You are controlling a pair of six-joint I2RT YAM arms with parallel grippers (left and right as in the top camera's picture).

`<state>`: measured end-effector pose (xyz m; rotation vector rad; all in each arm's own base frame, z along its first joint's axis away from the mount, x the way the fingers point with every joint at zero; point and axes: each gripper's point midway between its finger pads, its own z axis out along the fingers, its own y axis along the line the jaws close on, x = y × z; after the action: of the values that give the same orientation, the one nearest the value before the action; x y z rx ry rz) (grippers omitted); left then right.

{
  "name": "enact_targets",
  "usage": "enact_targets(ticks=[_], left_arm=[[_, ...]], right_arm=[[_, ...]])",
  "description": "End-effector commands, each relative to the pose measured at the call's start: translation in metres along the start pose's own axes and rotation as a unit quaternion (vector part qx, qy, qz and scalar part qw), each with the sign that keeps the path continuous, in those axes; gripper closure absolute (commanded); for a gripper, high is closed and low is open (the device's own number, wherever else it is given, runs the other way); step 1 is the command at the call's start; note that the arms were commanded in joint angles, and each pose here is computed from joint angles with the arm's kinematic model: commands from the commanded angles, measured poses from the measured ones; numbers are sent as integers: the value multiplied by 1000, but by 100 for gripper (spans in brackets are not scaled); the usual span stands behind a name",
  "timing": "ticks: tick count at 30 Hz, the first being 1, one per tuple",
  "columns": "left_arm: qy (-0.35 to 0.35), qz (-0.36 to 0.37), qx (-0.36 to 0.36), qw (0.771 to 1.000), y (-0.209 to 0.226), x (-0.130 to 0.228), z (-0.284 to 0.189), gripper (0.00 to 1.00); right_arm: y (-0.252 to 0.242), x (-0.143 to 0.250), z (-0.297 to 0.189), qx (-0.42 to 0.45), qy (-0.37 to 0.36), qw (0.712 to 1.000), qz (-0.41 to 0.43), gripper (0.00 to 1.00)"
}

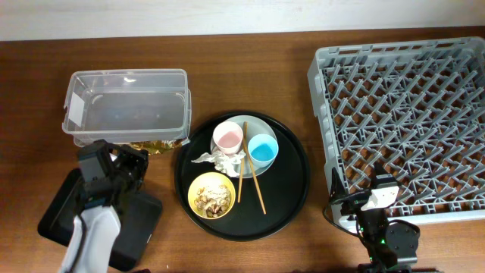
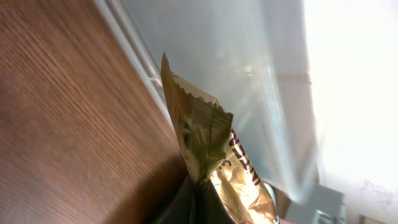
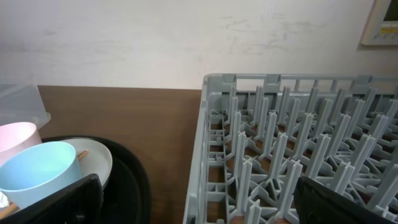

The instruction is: Sort waste into correct bins and load items into the dishwasher rack

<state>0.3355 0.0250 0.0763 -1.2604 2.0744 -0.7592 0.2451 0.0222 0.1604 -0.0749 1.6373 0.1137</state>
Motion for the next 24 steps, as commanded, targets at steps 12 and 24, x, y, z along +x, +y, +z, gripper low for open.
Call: enact_targets(ticks=[12,24], left_arm=[[63,109,82,989,-43,62,-69,99],[85,218,6,972,-31,116,-35,87]], right_arm=[[0,2,0,-1,1,1000,1,2],[0,2,0,-1,1,1000,1,1]])
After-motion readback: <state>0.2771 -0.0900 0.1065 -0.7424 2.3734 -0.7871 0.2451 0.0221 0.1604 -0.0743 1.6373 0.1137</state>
